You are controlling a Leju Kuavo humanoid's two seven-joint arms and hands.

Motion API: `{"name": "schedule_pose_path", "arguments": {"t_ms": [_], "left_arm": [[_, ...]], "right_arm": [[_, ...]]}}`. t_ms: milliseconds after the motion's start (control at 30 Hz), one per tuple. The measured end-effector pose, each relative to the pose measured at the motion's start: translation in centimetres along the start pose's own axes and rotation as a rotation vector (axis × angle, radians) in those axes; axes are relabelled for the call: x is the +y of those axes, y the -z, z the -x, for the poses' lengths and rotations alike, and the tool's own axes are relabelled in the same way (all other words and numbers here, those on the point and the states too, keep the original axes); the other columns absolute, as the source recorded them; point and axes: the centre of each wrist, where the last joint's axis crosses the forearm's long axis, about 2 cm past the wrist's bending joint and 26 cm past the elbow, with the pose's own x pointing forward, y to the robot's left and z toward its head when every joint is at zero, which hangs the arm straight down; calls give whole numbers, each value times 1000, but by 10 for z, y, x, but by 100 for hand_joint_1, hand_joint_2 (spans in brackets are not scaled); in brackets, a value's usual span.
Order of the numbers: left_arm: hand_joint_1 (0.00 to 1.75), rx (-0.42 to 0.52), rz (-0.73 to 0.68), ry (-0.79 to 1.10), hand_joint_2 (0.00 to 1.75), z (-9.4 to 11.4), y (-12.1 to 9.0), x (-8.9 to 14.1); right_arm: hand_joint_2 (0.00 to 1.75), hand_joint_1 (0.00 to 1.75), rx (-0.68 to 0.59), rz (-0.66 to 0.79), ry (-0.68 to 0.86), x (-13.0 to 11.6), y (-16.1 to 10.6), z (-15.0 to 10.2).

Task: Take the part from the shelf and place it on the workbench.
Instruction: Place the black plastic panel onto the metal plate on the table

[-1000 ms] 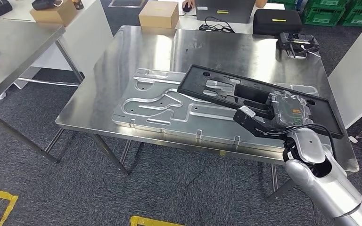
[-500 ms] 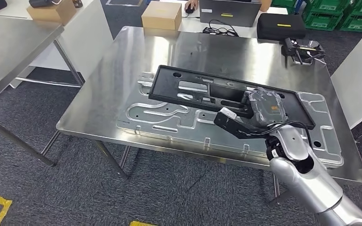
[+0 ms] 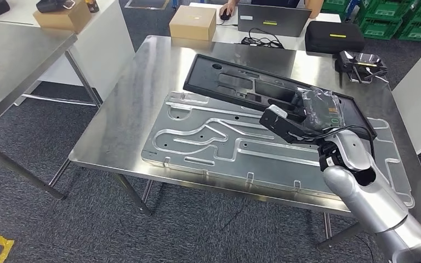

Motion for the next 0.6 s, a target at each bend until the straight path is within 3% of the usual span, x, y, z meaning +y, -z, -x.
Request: {"name": "schedule_pose_path", "arguments": {"t_ms": [600], "left_arm": [[0,5,17,-1,175,2,0,0]], "right_arm": [[175,175,92,-13,20,2,2,18]]}}
